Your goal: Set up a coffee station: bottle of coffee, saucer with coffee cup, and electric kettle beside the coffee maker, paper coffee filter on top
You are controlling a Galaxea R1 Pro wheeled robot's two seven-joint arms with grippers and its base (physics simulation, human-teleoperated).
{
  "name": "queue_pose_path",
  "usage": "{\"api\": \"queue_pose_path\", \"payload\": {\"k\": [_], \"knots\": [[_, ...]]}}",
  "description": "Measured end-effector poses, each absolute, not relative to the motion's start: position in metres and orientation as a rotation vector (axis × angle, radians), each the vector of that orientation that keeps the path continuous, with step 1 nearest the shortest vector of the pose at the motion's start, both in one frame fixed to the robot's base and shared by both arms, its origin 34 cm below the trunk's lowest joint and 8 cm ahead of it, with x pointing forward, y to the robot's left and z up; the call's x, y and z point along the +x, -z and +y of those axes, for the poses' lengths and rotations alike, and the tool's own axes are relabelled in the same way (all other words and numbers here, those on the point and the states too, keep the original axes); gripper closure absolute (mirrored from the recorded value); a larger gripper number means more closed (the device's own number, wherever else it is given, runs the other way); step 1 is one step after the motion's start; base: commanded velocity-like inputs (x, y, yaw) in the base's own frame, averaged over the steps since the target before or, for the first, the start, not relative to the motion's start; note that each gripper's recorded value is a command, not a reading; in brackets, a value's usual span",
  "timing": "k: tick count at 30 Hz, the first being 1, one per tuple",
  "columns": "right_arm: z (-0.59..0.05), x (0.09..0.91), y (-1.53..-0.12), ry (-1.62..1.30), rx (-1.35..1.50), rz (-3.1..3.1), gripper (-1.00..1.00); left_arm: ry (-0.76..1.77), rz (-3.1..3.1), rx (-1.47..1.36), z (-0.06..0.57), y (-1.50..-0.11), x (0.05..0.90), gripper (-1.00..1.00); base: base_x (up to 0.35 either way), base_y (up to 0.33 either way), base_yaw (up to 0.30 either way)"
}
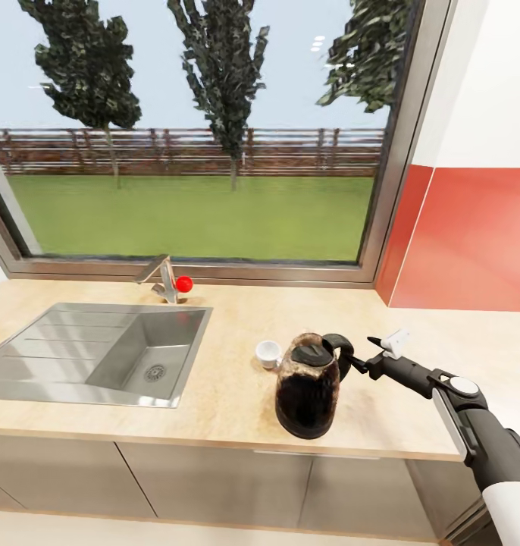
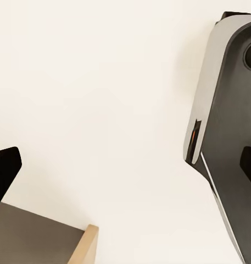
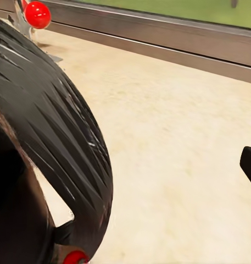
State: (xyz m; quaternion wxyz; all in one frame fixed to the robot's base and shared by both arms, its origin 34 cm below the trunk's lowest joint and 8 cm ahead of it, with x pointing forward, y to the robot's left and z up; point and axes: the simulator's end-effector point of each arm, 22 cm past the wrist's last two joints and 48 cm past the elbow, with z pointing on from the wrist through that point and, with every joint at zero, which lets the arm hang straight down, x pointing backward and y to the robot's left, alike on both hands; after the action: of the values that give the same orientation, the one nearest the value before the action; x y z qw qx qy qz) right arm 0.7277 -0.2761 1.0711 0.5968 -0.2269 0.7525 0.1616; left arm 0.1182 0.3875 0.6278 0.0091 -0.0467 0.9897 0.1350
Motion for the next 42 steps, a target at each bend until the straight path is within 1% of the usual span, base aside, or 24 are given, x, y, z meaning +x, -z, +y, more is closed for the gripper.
{"api": "queue_pose_path", "payload": {"k": [8,35,36,42], "knots": [[-0.2756,0.7277,-1.0711,-0.376,-0.526,1.747,-1.00,-0.421,3.092,-0.146,0.3875,-0.6278,0.1182,-1.00,0.000,0.084,0.000],[-0.2772,0.7278,-1.0707,-0.374,-0.524,1.749,-1.00,-0.418,3.092,-0.146,0.3862,-0.6275,0.1182,-1.00,0.016,0.002,0.000],[-0.2771,0.7278,-1.0706,-0.374,-0.523,1.749,1.00,-0.418,3.092,-0.146,0.3862,-0.6275,0.1182,-1.00,0.000,0.000,0.000],[-0.2769,0.7280,-1.0721,-0.374,-0.524,1.744,1.00,-0.420,3.092,-0.146,0.3870,-0.6277,0.1181,-1.00,0.000,0.000,0.000]]}}
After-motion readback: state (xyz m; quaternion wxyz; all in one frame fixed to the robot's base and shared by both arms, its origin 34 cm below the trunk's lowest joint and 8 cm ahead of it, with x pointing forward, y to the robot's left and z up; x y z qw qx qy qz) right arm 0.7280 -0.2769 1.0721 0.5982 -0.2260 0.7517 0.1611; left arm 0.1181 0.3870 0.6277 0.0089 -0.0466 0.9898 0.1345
